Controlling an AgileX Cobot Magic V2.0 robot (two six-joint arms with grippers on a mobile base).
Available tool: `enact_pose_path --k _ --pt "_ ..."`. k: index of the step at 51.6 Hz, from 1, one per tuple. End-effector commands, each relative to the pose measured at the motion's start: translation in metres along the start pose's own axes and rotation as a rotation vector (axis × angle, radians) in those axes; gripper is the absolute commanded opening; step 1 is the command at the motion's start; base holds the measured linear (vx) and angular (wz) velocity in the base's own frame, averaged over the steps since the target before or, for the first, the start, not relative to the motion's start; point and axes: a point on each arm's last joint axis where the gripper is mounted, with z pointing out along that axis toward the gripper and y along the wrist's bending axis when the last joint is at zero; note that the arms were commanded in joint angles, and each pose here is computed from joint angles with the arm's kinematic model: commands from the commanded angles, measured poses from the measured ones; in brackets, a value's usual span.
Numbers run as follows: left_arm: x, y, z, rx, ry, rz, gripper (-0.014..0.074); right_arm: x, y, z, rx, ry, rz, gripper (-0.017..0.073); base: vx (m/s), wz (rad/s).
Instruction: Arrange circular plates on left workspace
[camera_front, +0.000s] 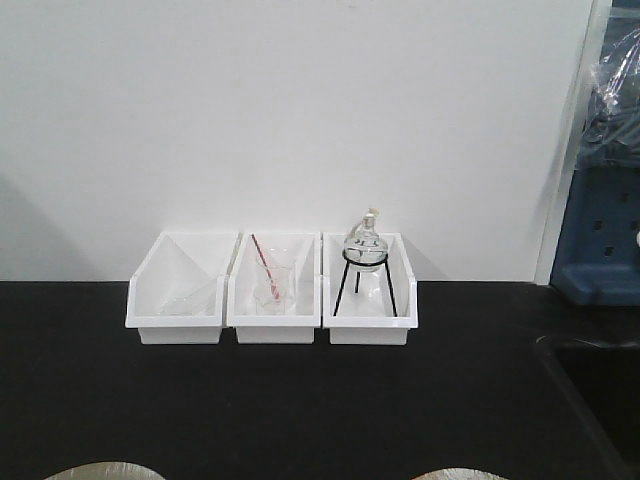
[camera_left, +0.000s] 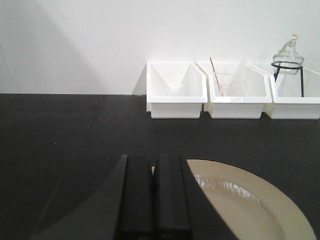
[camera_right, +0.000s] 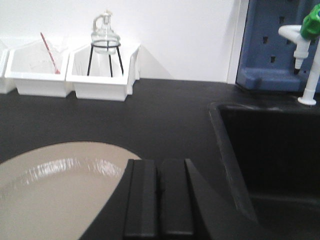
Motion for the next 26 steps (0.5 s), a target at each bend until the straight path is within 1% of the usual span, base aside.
enact_pose_path --k 1,3,4,6,8,10,11,15,17,18,19,20,21,22,26 --pt "-0.013 0.001 -0.002 -0.011 -0.164 -0.031 0.0002 -0.012 0.001 -0.001 -0.002 -0.187 0.014 -0.0002 0.0 0.0" --pt "-0.021 0.002 -0.004 -0.013 -0.223 -0.077 0.0002 -0.018 0.0 -0.003 -0.007 -0.251 0.056 -0.0002 0.0 0.0" --pt "-0.028 0.003 -0.005 -0.013 -0.264 -0.118 0.0002 -0.023 0.0 -0.004 -0.009 -0.289 0.079 -0.0002 0.0 0.0" --pt "-0.039 0.004 -0.008 -0.009 -0.326 -0.183 0.0002 -0.032 -0.001 -0.007 -0.011 -0.334 0.101 -0.0002 0.0 0.0" --pt "-0.053 0.004 -0.012 -0.003 -0.368 -0.227 0.0002 -0.044 -0.001 -0.01 -0.01 -0.363 0.102 -0.0002 0.0 0.0" --pt "-0.067 0.004 -0.016 0.004 -0.395 -0.231 0.0002 -0.055 -0.002 -0.013 -0.008 -0.37 0.091 -0.0002 0.0 0.0" --pt "-0.076 0.004 -0.018 0.006 -0.408 -0.224 0.0002 -0.063 -0.002 -0.014 -0.006 -0.369 0.081 -0.0002 0.0 0.0" --pt "-0.108 0.002 -0.022 0.022 -0.39 -0.215 0.0002 -0.088 -0.004 -0.016 0.003 -0.344 0.036 -0.0002 0.0 -0.01" --pt "-0.122 0.001 -0.019 0.029 -0.351 -0.216 0.0002 -0.104 -0.005 -0.016 0.009 -0.336 0.007 -0.0002 0.0 -0.01" --pt "-0.129 0.001 -0.013 0.034 -0.3 -0.221 0.0002 -0.108 -0.005 -0.013 0.011 -0.318 -0.007 -0.0002 0.0 -0.01" --pt "-0.138 0.0 -0.012 0.037 -0.291 -0.221 0.0002 -0.115 -0.006 -0.011 0.014 -0.305 -0.027 -0.0002 0.0 -0.01" --pt "-0.142 0.0 -0.005 0.039 -0.245 -0.226 0.0002 -0.119 -0.006 -0.009 0.015 -0.298 -0.034 -0.0002 0.0 -0.01" --pt "-0.151 -0.001 -0.003 0.042 -0.232 -0.231 0.0002 -0.125 -0.007 -0.006 0.015 -0.289 -0.037 -0.0002 0.0 0.0" --pt "-0.158 -0.001 0.004 0.045 -0.192 -0.238 0.0002 -0.129 -0.007 -0.004 0.015 -0.283 -0.038 -0.0002 0.0 0.0" --pt "-0.176 -0.003 0.031 0.052 -0.043 -0.237 0.0002 -0.148 -0.008 0.009 0.012 -0.253 -0.038 -0.0002 0.0 0.0"
